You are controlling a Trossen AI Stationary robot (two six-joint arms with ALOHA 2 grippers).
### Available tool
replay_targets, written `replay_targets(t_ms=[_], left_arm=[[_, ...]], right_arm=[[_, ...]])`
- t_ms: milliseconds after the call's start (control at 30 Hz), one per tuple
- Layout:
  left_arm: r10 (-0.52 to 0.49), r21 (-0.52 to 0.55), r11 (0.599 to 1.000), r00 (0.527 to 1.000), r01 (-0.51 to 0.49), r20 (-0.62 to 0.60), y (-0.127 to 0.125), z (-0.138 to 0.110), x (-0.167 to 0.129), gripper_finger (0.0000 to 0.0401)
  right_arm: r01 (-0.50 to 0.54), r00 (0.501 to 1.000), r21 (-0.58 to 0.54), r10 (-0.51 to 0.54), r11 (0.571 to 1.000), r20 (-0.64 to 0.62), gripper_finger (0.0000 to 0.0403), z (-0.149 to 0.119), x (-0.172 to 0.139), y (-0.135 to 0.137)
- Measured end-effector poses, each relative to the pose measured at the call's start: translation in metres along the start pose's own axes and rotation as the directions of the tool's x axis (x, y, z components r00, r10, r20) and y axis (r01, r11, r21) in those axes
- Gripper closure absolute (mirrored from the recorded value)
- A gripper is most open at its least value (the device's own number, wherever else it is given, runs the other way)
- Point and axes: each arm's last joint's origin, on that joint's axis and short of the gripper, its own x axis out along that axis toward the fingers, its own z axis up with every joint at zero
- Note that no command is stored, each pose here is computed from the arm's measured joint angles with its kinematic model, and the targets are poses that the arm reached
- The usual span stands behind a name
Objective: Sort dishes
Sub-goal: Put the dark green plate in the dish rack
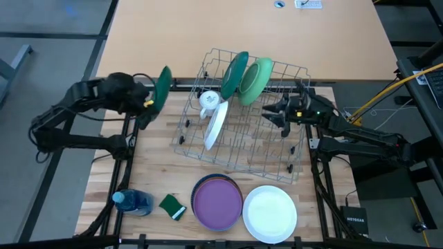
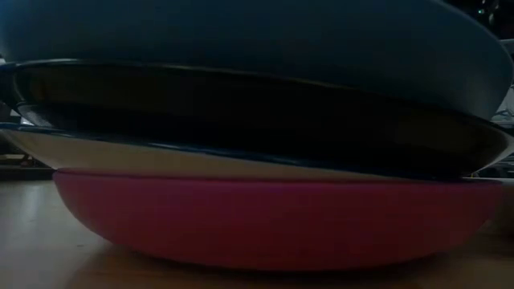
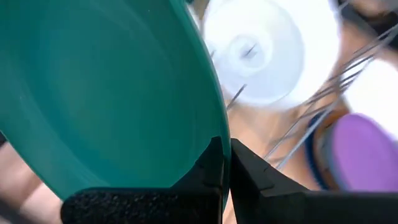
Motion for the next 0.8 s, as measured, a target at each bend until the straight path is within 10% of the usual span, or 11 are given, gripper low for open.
replay_targets(t_ms=[267, 800], left_arm=[[-0.152, 0.091, 0.987, 0.944, 0.131, 0.294, -0.015, 0.014, -0.026, 0.0401], [-0.488, 0.434, 0.866, 0.612, 0.249, 0.623, -0.067, 0.071, -0.011, 0.0401]], right_arm=[[-0.002, 1.000, -0.005, 0.002, 1.000, 0.013, 0.0233, 0.001, 0.000, 0.000], [0.121, 0.969, -0.040, -0.109, 0.992, 0.223, 0.0233, 0.019, -0.002, 0.000]])
